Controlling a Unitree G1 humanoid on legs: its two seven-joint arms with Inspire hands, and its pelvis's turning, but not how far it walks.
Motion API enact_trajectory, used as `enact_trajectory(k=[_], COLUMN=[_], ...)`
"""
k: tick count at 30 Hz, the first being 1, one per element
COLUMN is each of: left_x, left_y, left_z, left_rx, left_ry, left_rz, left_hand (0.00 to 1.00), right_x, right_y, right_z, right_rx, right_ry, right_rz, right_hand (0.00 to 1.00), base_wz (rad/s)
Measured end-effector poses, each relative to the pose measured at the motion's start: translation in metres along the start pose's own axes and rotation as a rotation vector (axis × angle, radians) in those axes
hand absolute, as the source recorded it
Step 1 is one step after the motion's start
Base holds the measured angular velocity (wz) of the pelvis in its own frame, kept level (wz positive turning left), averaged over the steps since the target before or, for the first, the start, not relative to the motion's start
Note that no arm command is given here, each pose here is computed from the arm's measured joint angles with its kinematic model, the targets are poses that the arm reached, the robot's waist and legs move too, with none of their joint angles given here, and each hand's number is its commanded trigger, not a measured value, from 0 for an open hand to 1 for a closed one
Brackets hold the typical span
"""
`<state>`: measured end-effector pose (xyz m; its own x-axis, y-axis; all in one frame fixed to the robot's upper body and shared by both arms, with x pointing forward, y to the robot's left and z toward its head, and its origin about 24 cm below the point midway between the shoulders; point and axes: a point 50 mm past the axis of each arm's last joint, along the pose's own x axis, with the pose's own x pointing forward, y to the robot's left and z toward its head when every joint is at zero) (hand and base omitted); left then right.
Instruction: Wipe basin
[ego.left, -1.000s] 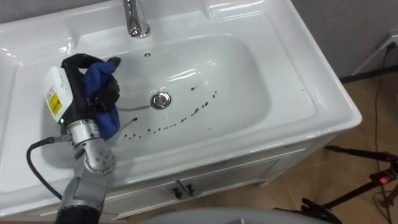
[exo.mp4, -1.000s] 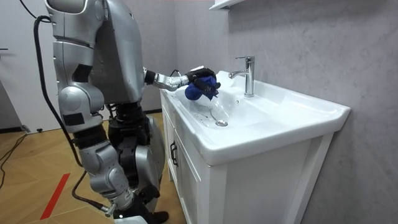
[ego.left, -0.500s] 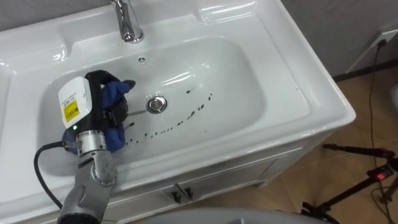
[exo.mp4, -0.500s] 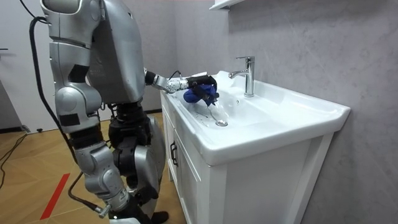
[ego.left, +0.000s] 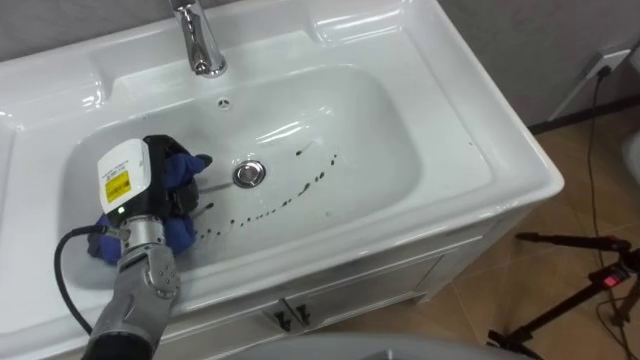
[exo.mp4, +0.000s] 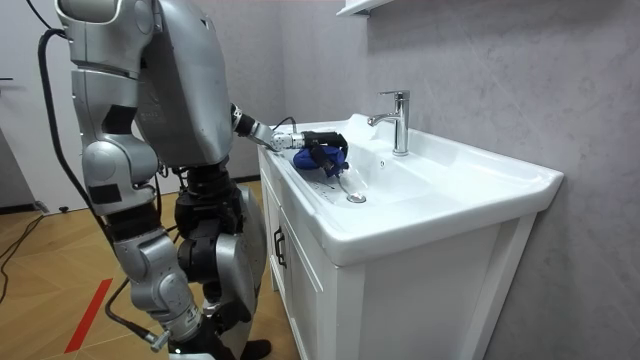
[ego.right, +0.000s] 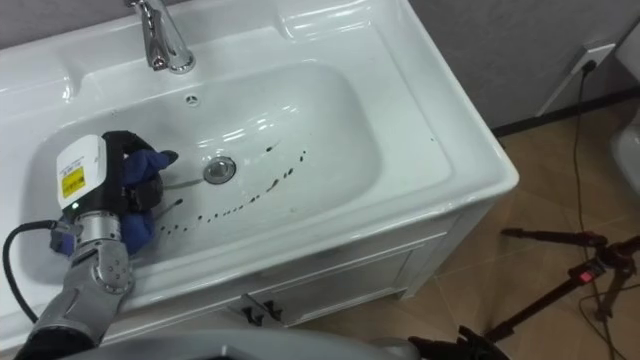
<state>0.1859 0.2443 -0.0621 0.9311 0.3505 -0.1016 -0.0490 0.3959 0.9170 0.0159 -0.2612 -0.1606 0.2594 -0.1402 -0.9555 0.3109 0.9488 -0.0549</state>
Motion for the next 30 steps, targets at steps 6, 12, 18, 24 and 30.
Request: enact_trajectory(k=[6,12,18,24,30], left_x=[-0.004,-0.005,-0.005,-0.002,-0.004], left_y=[-0.005,-0.006,-0.006,-0.004,-0.001], left_z=[-0.008,-0.011,-0.014,-0.033,-0.046], left_rx=[0.018,0.029,0.022,-0.121,-0.288], left_ry=[0.035,0.053,0.079,0.240,0.357], left_rz=[-0.043,-0.055,-0.057,-0.036,-0.017], left_hand=[1.00,1.00,1.00,1.00,1.00], right_x=[0.000,0.000,-0.001,0.001,0.001], right_y=[-0.003,-0.003,-0.004,-0.002,-0.003], right_z=[0.001,0.001,0.000,0.004,0.000], right_rx=[-0.002,-0.005,-0.004,0.000,-0.004], right_ry=[0.006,0.011,0.024,0.035,0.063], right_rz=[-0.005,-0.004,-0.007,-0.013,-0.027], right_hand=[0.00,0.00,0.00,0.00,0.00], base_wz=[-0.04,-0.04,-0.01,-0.04,-0.02])
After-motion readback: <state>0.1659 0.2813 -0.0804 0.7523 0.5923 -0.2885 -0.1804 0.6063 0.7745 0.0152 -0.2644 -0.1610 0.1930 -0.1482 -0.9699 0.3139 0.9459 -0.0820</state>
